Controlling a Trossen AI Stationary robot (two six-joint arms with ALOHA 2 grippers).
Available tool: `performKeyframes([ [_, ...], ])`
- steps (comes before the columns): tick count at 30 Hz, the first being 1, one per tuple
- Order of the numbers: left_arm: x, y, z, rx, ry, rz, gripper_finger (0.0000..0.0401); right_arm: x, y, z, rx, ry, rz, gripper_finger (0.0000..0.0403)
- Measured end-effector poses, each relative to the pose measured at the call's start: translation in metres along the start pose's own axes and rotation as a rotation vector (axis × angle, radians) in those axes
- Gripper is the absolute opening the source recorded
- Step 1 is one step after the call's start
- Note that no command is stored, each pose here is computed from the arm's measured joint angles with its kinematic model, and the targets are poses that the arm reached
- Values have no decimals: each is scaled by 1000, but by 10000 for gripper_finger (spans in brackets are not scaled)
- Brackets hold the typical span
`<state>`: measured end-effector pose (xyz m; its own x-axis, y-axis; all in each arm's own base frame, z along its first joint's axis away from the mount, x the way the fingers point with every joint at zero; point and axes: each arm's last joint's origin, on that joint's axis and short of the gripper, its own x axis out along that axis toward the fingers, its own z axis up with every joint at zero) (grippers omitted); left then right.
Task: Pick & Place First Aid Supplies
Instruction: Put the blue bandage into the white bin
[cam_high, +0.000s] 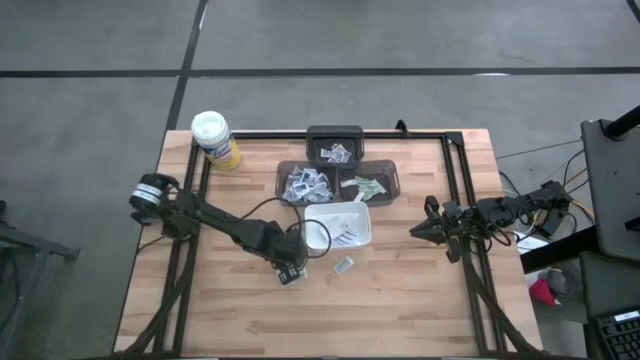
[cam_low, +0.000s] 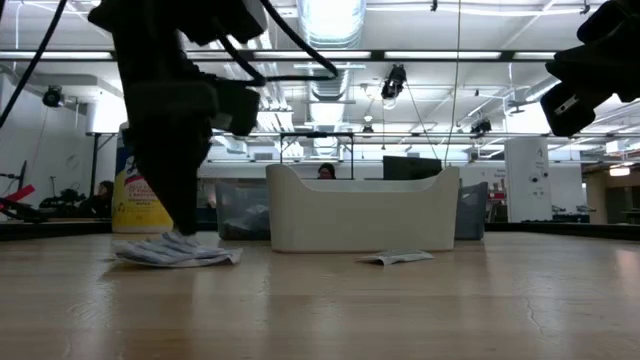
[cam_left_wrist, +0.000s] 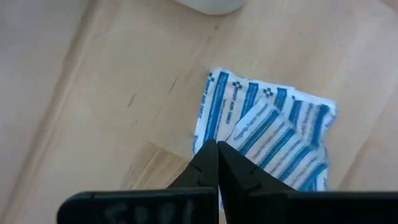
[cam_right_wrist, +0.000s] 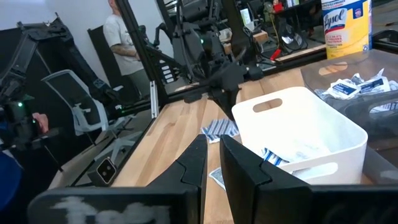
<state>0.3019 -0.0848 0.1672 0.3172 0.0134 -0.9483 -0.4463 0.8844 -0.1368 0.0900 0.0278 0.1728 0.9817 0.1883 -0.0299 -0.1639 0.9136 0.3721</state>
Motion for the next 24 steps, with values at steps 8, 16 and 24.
performKeyframes([
  [8,-29,5,0,6,-52,-34,0,0,0,0,-1,0,1,43],
  [16,-43,7,0,14,-90,-43,0,0,0,0,-1,1,0,43],
  [24,-55,9,0,25,-110,-80,0,0,0,0,-5,2,0,43],
])
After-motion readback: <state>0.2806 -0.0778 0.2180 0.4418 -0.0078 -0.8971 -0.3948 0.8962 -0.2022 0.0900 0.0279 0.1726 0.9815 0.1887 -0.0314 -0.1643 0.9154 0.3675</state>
